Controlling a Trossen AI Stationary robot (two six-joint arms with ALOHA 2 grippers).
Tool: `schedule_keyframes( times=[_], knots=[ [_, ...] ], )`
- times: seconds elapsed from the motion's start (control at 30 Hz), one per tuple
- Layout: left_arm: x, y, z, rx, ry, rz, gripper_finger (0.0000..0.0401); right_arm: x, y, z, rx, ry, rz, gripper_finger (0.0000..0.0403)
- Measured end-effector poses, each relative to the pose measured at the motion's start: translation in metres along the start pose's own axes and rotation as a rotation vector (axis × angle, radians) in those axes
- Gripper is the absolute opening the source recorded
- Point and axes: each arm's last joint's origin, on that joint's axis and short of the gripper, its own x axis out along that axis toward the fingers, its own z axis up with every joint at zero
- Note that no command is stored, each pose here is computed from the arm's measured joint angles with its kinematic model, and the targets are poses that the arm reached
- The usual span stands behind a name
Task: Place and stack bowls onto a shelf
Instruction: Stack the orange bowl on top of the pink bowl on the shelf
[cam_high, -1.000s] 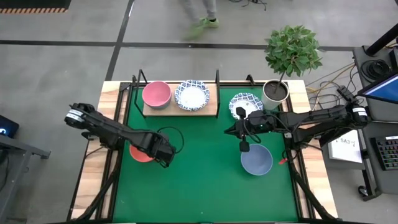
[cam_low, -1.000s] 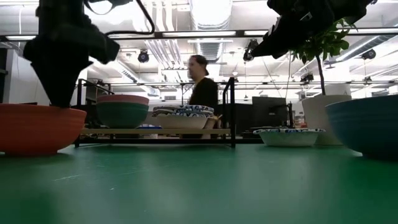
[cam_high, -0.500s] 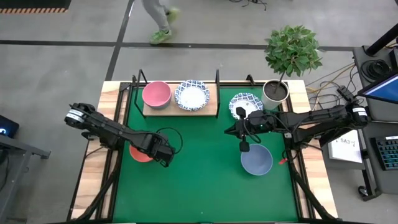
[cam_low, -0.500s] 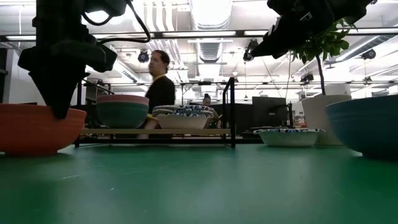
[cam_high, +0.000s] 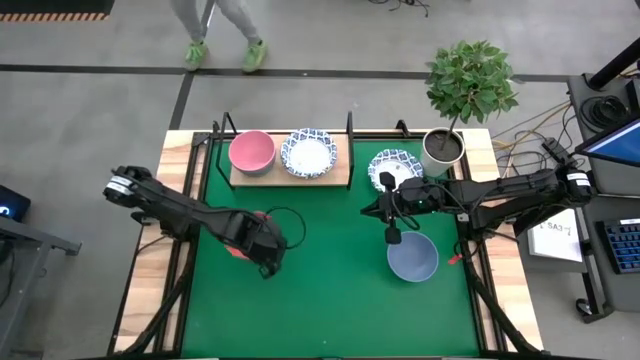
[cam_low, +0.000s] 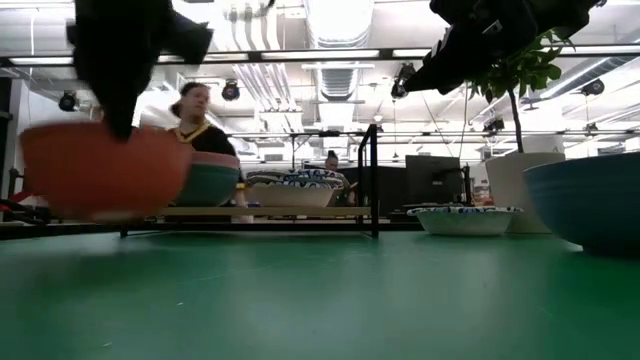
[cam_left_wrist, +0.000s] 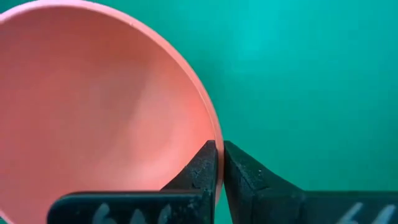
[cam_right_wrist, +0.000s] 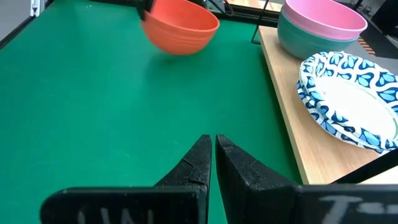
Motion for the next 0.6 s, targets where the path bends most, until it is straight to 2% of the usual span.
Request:
schedule_keyframes(
  times=[0.17,0.23,0.3,0.47,0.6],
  knots=[
    [-0.044,-0.021,0.009,0.359,-0.136,-0.081,0.0001,0.000,0.000,0.000,-0.008,0.000,0.000,0.0013],
    [-0.062,-0.023,0.014,0.457,-0.202,-0.055,0.0001,0.000,0.000,0.000,-0.008,0.000,0.000,0.0013],
    [-0.078,-0.019,0.018,0.528,-0.241,0.017,0.0001,0.000,0.000,0.000,-0.004,0.000,0.000,0.0013],
    [-0.109,0.006,0.029,0.563,-0.265,0.261,0.0001,0.000,0.000,0.000,0.000,0.000,0.000,0.0013],
    [-0.117,0.030,0.045,0.546,-0.236,0.360,0.0000,0.000,0.000,0.000,0.007,0.000,0.000,0.0013]
  ],
)
